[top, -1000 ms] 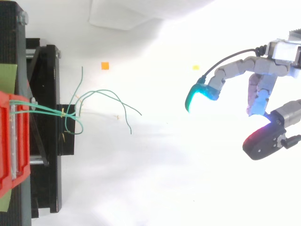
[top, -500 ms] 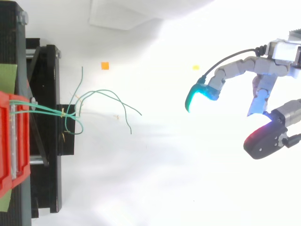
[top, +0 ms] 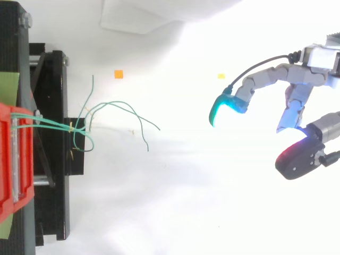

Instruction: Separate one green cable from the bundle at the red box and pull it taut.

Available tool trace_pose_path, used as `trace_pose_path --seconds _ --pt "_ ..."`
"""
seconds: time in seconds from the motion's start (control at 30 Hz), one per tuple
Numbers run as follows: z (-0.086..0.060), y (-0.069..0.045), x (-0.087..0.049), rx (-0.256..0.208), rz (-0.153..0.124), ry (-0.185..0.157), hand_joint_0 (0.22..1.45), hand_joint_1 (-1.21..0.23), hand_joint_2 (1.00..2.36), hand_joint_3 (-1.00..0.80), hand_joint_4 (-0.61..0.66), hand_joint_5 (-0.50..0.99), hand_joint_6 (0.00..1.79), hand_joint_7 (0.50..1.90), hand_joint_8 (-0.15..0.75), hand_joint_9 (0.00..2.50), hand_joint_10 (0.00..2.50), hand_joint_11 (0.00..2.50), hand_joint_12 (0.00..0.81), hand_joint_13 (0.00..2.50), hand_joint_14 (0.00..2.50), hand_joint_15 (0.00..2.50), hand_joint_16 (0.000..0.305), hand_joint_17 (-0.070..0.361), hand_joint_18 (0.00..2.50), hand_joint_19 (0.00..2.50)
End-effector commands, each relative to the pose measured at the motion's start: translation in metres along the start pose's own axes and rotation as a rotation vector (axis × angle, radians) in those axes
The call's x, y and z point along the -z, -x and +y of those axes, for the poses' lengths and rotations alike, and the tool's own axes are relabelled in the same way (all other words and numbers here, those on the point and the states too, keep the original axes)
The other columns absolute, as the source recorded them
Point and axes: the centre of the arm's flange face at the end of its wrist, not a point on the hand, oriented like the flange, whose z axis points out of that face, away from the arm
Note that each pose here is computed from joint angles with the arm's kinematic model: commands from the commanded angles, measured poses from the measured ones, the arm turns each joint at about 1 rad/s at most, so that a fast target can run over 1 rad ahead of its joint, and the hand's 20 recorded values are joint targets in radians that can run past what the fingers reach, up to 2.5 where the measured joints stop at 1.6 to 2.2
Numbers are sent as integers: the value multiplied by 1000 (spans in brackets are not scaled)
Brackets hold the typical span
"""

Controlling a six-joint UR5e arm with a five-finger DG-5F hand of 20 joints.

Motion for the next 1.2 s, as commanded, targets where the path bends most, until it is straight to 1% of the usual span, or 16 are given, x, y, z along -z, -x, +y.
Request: trace_pose_path --seconds 0.0,0.53,0.8,0.97,1.17 --pt "0 0 0 1 0 0 460 -471 1000 -500 212 -202 502 692 304 1334 24 946 431 1350 23 900 74 166 1248 712" --pt "1 0 0 0 0 1 461 -477 1000 -500 212 -199 502 695 308 1336 23 939 425 1350 24 898 73 164 1234 715" --pt "1 0 0 -1 0 1 462 -478 1000 -500 212 -195 502 696 305 1281 23 883 426 1314 24 873 72 161 1199 721" --pt "0 0 0 1 0 0 464 -481 1000 -500 209 -194 502 695 282 1210 21 779 419 1281 24 845 71 159 1179 721" --pt "1 0 0 0 0 1 466 -480 1000 -500 203 -195 502 693 280 1167 22 757 414 1243 24 825 70 158 1154 728"
